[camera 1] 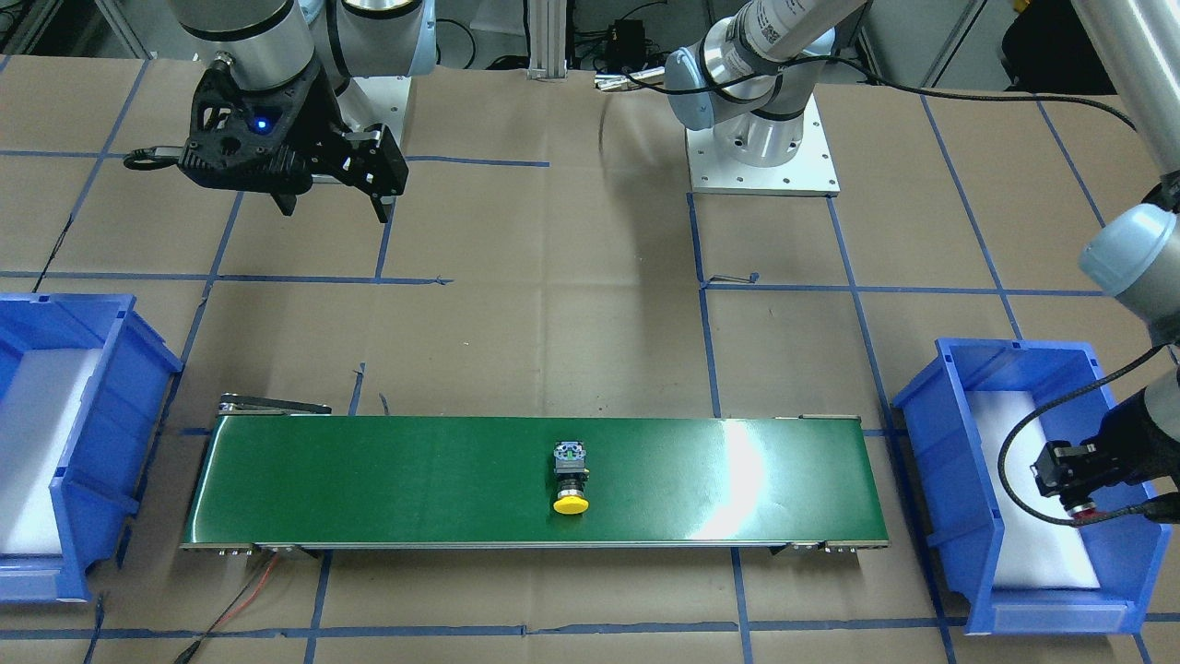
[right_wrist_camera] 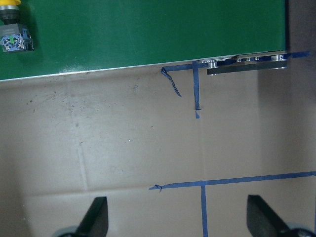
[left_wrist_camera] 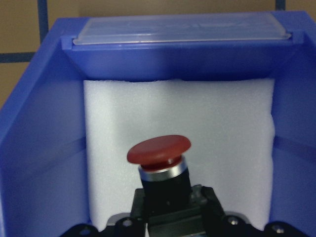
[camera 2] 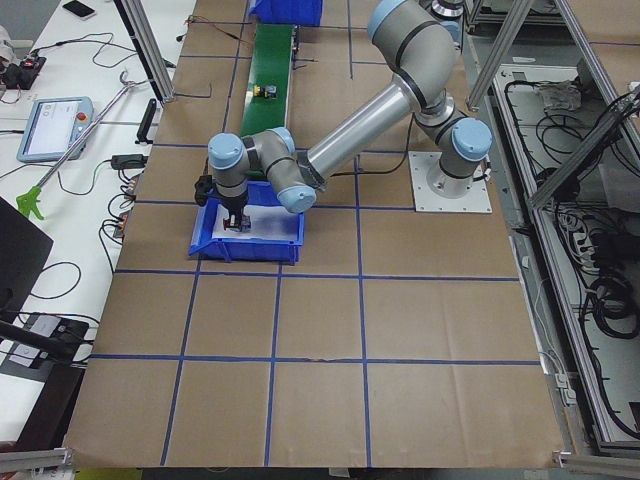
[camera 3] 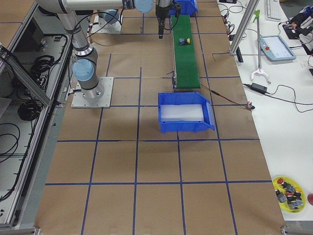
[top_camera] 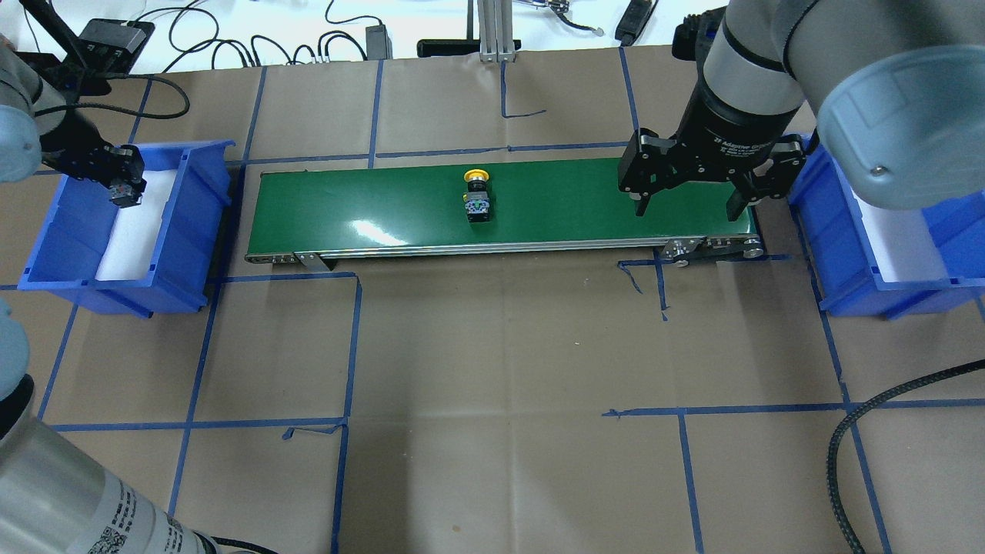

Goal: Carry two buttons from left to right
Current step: 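Carry the red button to the belt while the right gripper reaches for the yellow button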

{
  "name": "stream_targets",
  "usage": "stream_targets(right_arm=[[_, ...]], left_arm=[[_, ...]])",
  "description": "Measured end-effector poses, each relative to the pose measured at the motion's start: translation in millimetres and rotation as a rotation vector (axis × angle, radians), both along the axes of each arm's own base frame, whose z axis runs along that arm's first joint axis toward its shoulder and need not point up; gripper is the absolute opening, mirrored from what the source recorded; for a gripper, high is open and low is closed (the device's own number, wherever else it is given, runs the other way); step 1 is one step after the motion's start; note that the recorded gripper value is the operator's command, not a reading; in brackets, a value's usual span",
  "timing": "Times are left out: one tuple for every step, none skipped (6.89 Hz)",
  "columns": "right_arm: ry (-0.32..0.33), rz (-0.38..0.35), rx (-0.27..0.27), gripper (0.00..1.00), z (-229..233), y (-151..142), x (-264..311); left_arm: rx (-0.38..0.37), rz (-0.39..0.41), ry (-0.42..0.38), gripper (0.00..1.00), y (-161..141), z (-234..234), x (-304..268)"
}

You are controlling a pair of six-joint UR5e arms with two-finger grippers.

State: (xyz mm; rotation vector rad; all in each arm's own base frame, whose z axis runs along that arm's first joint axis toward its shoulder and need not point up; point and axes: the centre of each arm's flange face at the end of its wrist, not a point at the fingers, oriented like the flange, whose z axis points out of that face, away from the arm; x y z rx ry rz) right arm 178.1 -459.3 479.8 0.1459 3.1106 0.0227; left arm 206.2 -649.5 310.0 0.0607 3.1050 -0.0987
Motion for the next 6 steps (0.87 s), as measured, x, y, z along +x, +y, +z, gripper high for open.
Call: stream_targets(right_arm=[[0.002,-0.002,-0.012,1.00,-1,-2,0],[0.006,-0.007,-0.022,1.00,-3,-7,0],[0.009,-0.013,-0.029,1.00,-8,-17,0],[0.008,-0.017,-0.050,1.00,-14,-28,1],[0.002,-0.018,-0.082,1.00,-17,-39,2],[-0.006,-0.018,-0.115,1.00,-22,-50,4]], left_arm=[[0.015,-0.005,0.005,0.18,15,38,-8],[0.025,-0.016,0.009,0.19,28,67,-18],[0.033,-0.027,0.014,0.19,36,83,-28],[0.041,-0.046,0.018,0.19,38,90,-45],[0.045,-0.078,0.018,0.19,37,94,-73],[0.047,-0.126,0.018,0.19,34,96,-113]])
